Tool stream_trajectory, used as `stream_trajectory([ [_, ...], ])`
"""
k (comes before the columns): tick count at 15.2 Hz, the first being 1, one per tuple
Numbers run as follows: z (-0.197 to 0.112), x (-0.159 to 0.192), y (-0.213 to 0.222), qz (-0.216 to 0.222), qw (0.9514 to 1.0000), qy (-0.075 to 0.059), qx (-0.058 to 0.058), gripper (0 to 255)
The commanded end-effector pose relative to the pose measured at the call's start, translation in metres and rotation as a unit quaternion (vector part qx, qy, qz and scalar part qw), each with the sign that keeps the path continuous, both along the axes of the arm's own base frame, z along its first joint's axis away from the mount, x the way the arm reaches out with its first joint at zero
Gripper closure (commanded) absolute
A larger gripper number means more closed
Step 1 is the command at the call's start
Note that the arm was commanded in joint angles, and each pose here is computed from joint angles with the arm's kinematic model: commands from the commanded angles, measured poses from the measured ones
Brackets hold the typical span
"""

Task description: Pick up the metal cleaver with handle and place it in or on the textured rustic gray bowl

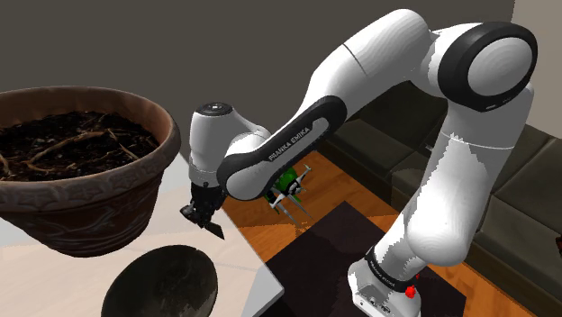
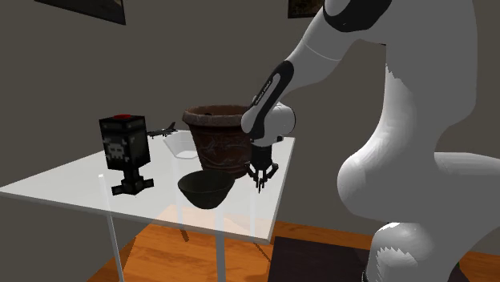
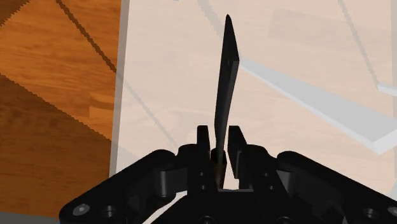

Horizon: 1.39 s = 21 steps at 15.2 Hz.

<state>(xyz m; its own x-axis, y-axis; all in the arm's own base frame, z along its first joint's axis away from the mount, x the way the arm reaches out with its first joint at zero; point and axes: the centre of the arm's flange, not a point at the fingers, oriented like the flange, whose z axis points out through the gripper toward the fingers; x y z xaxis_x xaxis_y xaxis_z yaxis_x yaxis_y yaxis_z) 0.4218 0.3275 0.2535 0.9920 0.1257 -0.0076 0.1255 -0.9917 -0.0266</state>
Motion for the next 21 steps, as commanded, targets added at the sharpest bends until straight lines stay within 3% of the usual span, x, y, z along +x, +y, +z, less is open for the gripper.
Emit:
stream_trajectory([
  [1, 0.000, 0.000, 0.000, 0.000, 1.0000, 0.000, 0.000, 255],
  [7, 0.000, 0.000, 0.000, 0.000, 1.0000, 0.000, 0.000, 255],
  [8, 0.000, 0.000, 0.000, 0.000, 1.0000, 0.000, 0.000, 0],
  [11, 0.028, 0.052, -0.010, 0.056, 0.9946, 0.087, 0.008, 0],
  [12, 0.031, 0.059, -0.011, 0.064, 0.9930, 0.099, 0.009, 0],
  [21, -0.009, 0.051, -0.009, 0.064, 0.9930, 0.099, 0.009, 0],
])
